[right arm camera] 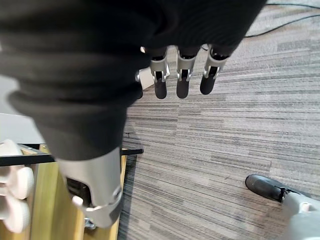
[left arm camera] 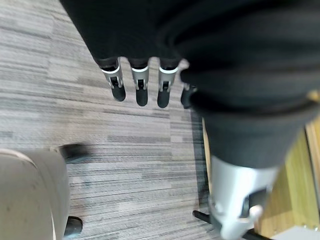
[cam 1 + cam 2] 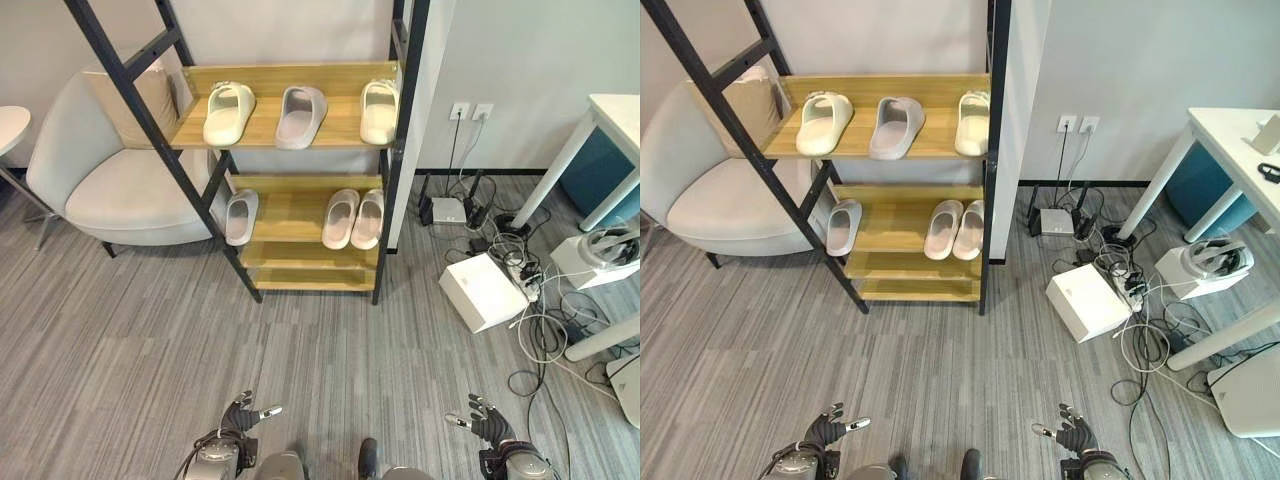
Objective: Arrange the slippers neatly on the shoe rack.
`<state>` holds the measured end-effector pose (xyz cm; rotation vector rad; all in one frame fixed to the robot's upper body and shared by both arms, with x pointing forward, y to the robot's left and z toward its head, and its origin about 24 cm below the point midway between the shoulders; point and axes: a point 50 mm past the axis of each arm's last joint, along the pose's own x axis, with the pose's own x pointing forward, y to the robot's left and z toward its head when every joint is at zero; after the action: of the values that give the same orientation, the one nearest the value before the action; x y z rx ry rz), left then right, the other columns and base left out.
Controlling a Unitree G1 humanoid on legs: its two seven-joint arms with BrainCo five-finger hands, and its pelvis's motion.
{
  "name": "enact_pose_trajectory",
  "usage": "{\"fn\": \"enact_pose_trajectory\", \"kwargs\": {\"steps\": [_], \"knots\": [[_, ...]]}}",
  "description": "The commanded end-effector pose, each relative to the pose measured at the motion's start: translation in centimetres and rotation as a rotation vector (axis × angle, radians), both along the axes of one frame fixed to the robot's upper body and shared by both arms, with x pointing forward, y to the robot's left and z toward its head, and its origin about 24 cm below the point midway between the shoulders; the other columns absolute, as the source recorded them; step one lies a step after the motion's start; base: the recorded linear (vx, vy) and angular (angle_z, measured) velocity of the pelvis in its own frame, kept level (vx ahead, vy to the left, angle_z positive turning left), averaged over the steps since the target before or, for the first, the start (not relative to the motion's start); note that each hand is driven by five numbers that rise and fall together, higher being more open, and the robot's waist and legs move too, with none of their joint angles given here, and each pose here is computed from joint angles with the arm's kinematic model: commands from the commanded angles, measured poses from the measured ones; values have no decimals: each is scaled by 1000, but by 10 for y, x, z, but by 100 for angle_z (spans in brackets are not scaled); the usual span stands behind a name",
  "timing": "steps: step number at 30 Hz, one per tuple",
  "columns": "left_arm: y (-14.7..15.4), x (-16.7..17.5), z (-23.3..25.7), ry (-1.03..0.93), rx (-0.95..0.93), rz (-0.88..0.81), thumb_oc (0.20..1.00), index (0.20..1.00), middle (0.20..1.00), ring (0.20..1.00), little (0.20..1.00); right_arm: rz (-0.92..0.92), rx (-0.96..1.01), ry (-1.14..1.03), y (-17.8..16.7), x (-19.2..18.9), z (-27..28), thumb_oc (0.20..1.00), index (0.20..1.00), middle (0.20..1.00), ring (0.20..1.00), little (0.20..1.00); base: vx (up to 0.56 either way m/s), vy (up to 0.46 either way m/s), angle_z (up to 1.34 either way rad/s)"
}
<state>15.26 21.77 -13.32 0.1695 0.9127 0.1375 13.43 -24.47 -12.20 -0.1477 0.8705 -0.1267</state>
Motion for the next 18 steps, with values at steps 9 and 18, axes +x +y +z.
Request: {"fn": "enact_pose_trajectory", "kwargs": {"steps": [9, 18], "knots": [[6, 7, 4, -32, 15, 18, 1000, 1000, 1000, 1000, 1000, -11, -20, -48, -7, 5, 8, 1000, 1000, 1000, 1000, 1000, 203, 218, -1], [15, 18, 13, -73, 47, -11, 1000, 1000, 1000, 1000, 1000, 39, 22, -87, 13, 21, 10, 1000, 1000, 1000, 1000, 1000, 86, 169, -1]]}}
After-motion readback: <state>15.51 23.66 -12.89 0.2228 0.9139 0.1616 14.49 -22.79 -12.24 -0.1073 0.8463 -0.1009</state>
